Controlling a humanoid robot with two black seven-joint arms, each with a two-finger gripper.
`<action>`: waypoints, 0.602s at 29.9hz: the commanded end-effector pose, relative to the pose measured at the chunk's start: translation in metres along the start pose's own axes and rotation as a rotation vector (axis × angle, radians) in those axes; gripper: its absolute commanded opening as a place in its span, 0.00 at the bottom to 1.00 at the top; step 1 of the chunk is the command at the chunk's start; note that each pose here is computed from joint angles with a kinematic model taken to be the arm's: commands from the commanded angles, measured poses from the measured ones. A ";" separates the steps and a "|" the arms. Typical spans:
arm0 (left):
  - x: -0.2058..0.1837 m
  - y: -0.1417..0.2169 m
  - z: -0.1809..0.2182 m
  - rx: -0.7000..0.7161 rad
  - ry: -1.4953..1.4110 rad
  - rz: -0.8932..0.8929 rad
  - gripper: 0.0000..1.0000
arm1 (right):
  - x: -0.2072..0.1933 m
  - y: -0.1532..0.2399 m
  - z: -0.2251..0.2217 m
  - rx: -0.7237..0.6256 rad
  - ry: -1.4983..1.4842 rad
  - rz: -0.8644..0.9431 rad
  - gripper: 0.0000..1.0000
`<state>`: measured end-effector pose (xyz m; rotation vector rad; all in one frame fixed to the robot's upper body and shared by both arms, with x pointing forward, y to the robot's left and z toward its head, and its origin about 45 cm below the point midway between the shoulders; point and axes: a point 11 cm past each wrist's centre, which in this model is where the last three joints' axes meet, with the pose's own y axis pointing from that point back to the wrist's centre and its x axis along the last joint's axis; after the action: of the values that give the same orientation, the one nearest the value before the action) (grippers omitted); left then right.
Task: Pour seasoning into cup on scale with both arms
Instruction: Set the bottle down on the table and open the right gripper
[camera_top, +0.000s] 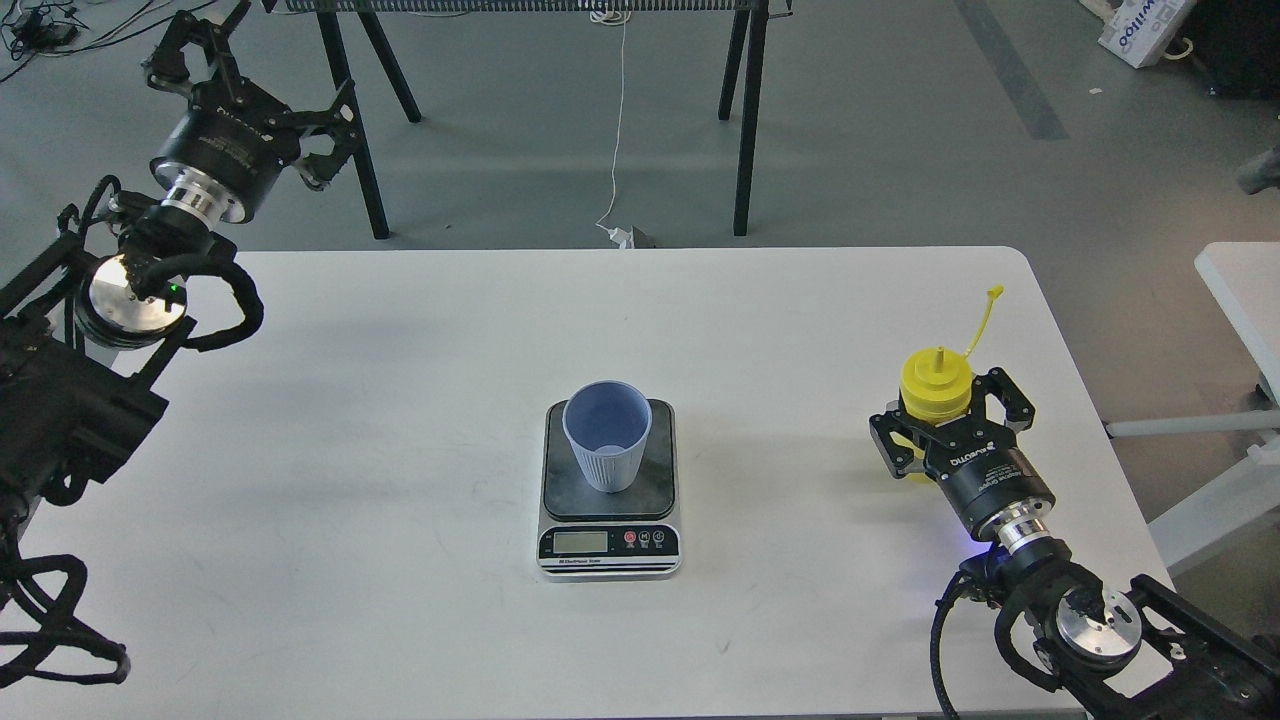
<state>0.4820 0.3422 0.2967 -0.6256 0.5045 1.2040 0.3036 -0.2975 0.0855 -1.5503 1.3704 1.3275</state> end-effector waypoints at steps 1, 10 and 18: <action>-0.001 -0.001 0.000 -0.002 0.001 -0.003 1.00 | 0.004 0.004 0.002 -0.003 -0.004 0.011 0.66; -0.003 -0.001 0.002 -0.003 -0.001 -0.007 1.00 | 0.020 0.023 -0.005 0.011 0.002 0.058 0.97; -0.005 -0.002 0.004 -0.006 -0.002 -0.015 1.00 | 0.038 0.061 -0.051 0.027 0.111 0.145 0.99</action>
<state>0.4827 0.3413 0.3031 -0.6313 0.4937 1.1940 0.2647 -0.3511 0.0702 -1.5387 1.5361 1.3272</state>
